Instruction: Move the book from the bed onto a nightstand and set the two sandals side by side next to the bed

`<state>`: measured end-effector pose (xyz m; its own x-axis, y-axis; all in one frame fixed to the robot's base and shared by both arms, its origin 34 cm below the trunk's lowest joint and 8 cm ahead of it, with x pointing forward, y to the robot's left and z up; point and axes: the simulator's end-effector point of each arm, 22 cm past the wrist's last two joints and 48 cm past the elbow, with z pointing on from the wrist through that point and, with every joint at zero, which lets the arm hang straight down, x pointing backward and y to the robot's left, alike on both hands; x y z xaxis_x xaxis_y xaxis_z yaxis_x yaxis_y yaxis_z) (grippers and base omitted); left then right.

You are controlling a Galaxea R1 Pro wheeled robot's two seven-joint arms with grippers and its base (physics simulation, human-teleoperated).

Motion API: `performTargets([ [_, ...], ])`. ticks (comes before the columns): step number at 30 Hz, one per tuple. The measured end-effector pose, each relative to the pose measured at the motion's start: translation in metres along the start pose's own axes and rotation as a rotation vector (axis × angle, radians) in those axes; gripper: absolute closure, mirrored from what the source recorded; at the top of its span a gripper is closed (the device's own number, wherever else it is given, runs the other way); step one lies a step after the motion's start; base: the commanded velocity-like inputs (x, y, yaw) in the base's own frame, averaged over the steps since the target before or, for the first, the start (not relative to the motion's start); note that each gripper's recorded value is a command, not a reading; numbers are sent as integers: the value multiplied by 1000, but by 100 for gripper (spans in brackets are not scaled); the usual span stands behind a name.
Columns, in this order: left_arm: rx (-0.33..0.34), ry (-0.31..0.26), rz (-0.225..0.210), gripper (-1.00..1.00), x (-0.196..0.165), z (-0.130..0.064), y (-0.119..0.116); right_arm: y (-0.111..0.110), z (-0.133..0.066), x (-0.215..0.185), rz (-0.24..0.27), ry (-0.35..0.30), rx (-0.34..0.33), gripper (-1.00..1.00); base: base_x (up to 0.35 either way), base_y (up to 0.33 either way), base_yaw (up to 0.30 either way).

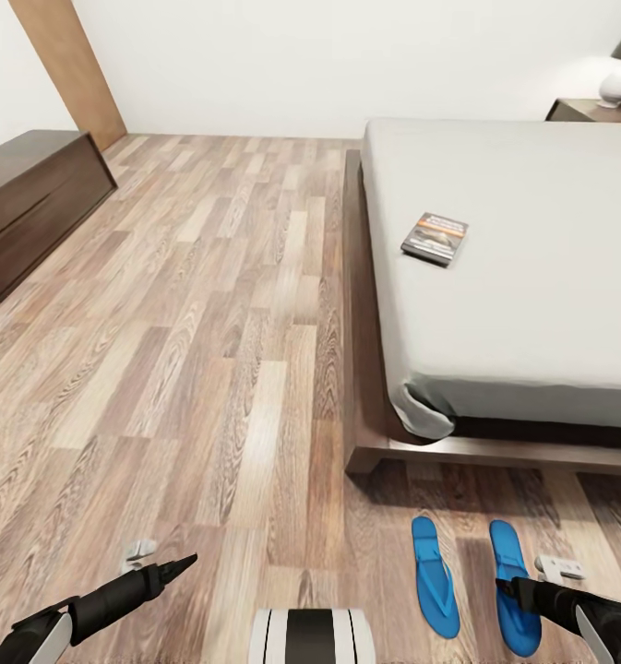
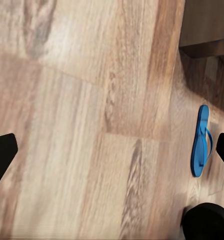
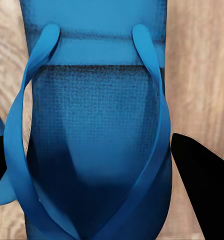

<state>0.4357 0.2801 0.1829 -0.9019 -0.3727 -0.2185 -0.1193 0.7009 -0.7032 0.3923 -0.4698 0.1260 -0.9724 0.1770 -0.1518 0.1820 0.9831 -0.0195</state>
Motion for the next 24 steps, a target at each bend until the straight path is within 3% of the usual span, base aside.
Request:
performTargets([
  [12, -8, 35, -31, -100, 19, 6, 12, -3, 13, 21, -2, 49, 9, 100, 0, 0, 0],
  [15, 18, 39, -34, -100, 18, 9, 7, -4, 16, 26, -3, 61, 11, 100, 0, 0, 0],
  [18, 97, 58, -56, -100, 7, 13, -14, -5, 19, 32, -3, 74, 14, 100, 0, 0, 0],
  [19, 145, 68, -62, -100, -7, 15, -32, -5, 19, 32, -2, 73, 14, 100, 0, 0, 0],
  [24, 278, 48, -39, -100, -56, 12, -87, -5, 19, 31, -3, 73, 14, 100, 0, 0, 0],
])
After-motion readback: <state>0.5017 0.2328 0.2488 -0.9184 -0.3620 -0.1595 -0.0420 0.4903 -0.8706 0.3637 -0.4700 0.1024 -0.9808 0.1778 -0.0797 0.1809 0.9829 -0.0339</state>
